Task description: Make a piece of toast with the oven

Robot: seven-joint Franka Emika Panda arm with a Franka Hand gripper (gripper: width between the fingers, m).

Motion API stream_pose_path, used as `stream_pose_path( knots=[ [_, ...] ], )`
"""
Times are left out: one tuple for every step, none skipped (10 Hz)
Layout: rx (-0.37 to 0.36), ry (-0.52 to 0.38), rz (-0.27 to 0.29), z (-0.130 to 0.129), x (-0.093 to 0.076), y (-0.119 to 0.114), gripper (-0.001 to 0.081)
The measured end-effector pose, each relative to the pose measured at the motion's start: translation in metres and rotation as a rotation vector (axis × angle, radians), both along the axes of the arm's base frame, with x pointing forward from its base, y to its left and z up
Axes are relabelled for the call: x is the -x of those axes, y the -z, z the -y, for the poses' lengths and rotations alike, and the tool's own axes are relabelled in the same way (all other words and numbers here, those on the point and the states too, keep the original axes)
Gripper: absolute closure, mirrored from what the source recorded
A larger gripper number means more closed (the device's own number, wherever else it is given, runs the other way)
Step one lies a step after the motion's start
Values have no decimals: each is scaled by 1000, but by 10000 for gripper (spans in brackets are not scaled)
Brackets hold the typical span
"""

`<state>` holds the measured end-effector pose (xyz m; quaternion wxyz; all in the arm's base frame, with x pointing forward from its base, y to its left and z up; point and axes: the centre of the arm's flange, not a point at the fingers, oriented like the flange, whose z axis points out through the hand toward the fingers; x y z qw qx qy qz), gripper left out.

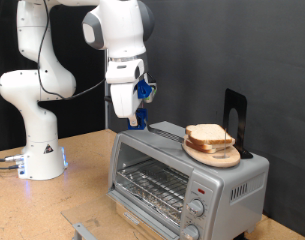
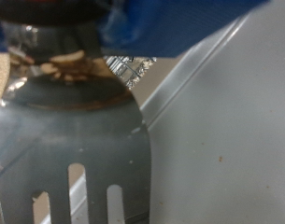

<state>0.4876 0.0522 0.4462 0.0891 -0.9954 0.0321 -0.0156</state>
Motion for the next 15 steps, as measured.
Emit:
stream_pose_path(
  knots=[
    [1, -6, 1, -3, 0, 0, 339],
    [2, -11, 1, -6, 0, 0, 339],
    [3, -15, 1, -8, 1, 0, 339],
    [3, -16, 2, -10, 1, 0, 339],
    [4, -15, 4, -12, 1, 0, 339],
    [3, -16, 7, -13, 0, -1, 339],
    [2, -17, 12, -14, -1, -2, 339],
    [1, -20, 17, -16, -1, -4, 339],
    [0, -22, 21, -18, -2, -6, 339],
    [-1, -24, 25, -19, -2, -8, 339],
    [-1, -25, 27, -20, -3, -9, 339],
    [-1, -28, 22, -21, -2, -9, 339],
    [-2, -33, 6, -22, 0, -7, 339],
    [-3, -37, -10, -24, 3, -5, 339],
    [-5, -45, -28, -25, 8, -1, 339]
  ],
)
